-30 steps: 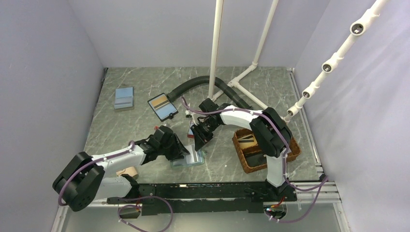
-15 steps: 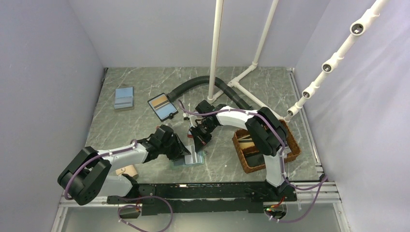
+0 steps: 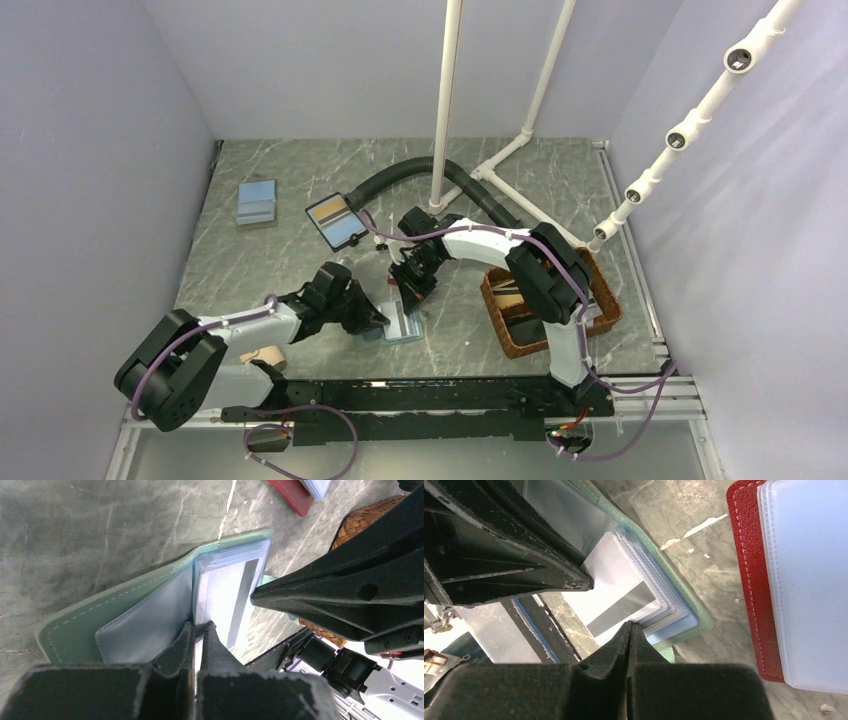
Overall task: Take the credit cards out of the card holder
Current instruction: Remove the credit card from the card holder.
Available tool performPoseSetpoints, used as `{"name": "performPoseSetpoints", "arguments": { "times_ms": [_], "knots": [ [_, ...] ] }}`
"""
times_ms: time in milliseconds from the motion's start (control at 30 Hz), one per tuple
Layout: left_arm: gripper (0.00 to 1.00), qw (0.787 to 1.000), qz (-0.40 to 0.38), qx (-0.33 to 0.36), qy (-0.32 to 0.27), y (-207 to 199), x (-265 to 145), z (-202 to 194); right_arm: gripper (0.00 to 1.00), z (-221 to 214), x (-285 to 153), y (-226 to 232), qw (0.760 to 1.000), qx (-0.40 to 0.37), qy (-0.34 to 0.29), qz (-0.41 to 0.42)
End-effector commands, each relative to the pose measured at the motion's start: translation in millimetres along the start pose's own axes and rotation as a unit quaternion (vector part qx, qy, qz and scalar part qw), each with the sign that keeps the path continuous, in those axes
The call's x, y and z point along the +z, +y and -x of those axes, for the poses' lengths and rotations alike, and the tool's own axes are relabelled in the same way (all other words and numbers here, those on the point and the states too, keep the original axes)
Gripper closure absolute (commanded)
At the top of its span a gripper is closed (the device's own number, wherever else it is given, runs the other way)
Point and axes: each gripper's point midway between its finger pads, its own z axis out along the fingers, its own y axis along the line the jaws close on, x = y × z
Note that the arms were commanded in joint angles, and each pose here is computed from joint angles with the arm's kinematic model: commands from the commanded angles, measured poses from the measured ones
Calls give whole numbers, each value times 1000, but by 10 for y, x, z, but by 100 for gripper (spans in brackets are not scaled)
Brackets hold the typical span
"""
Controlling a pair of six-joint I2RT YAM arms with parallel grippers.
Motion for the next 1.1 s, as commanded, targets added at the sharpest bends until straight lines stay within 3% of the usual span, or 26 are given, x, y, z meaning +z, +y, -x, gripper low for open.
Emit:
{"name": "performPoseSetpoints", "arguments": {
  "times_ms": [0, 433, 1067],
  "knots": [
    [100, 998, -51, 14, -21, -170, -28, 53, 100, -120, 338, -120, 999, -28, 27, -36],
    [100, 990, -133, -5, -38, -147, -356, 47, 100, -245, 394, -247, 997, -24, 50, -57],
    [100, 994, -109, -12, -8, 41, -542, -92, 100, -315, 448, -334, 995, -23, 65, -65]
  ]
}}
